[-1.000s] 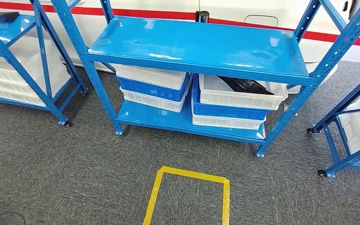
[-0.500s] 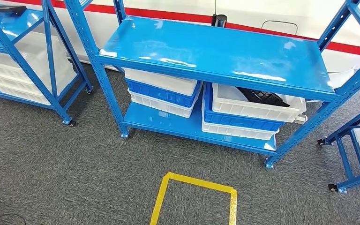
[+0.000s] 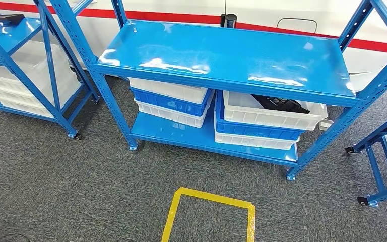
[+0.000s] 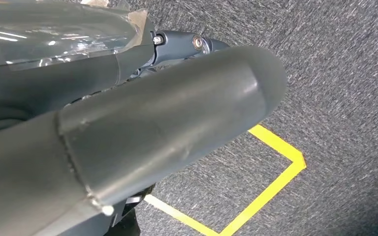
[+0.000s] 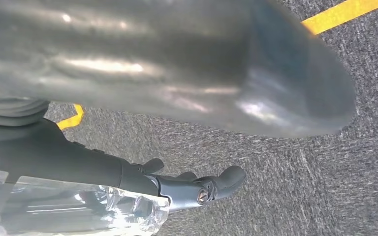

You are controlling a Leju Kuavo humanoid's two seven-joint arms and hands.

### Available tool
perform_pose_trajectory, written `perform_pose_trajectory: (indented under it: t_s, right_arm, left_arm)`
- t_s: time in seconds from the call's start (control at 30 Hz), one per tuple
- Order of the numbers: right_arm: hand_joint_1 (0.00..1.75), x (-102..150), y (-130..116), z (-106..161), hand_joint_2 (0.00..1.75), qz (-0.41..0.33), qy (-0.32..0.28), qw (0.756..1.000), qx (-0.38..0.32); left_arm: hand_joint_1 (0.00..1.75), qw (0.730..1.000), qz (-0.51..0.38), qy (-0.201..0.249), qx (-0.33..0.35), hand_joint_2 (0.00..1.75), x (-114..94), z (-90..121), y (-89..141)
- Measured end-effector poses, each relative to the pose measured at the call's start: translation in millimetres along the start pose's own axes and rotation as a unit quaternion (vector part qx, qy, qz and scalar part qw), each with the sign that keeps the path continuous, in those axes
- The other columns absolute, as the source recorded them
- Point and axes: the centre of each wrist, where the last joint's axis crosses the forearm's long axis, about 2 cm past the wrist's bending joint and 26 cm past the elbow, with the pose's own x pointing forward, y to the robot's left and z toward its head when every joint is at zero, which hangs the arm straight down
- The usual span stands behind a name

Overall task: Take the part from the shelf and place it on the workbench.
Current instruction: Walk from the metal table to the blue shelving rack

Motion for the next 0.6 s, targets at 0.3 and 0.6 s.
perform_pose_trajectory:
  t_s: [0.3,0.6]
  right_arm:
    - [0.00,2.0,2.3,-1.3,1.31,-0.088,0.017,0.994,0.063]
    - [0.00,15.6,6.8,-3.7,1.75,-0.202,0.005,0.971,0.124]
  left_arm:
    - [0.00,1.000,-0.008,-0.007,0.010,0.44,-0.2,0.1,0.5]
    - [0.00,1.000,-0.021,-0.012,0.017,1.75,0.0,0.1,1.1]
